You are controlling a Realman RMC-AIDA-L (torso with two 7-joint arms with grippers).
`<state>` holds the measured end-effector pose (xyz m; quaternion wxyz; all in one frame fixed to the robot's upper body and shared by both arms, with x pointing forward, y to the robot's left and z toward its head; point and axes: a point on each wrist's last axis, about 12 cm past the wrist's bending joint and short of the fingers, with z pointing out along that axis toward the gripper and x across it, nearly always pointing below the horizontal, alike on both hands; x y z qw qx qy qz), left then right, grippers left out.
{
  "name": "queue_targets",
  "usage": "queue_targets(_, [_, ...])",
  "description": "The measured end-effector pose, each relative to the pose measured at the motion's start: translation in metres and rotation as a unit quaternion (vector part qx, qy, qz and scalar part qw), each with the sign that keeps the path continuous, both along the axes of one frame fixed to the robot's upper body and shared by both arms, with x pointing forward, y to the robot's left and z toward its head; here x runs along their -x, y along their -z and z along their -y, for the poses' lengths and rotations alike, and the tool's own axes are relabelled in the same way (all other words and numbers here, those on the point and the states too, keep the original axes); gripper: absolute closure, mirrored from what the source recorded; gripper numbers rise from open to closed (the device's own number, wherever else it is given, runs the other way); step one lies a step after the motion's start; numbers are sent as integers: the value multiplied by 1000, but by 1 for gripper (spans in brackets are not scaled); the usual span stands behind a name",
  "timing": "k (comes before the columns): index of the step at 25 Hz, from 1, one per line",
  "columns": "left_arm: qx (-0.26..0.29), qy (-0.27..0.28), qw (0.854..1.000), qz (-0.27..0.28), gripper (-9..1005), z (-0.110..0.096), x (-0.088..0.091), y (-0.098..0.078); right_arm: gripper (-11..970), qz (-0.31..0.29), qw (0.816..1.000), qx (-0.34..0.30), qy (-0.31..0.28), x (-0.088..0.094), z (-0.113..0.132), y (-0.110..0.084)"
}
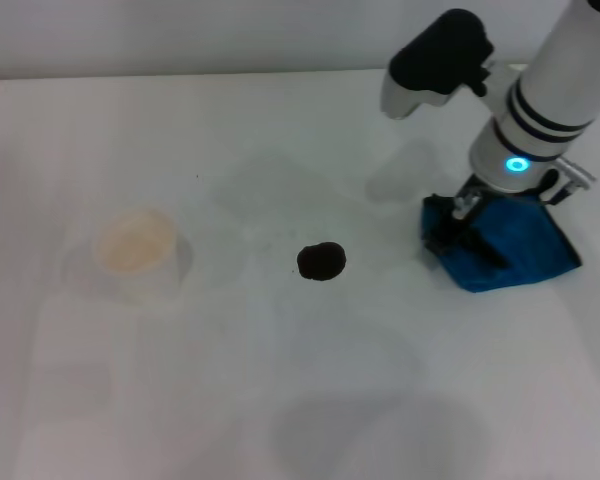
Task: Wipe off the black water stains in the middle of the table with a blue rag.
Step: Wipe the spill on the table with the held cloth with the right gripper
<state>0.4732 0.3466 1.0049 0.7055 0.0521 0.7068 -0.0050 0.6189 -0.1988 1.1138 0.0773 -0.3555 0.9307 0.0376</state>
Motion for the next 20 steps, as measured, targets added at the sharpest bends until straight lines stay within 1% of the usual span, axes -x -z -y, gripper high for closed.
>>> queue_targets(9, [0,2,1000,1,132,0,0,0,916,6,998,-26,-49,3,-37,-1])
queue_targets(20, [1,6,1000,0,132,4,-2,0,916,9,995,-44,-93,5,-78,-1])
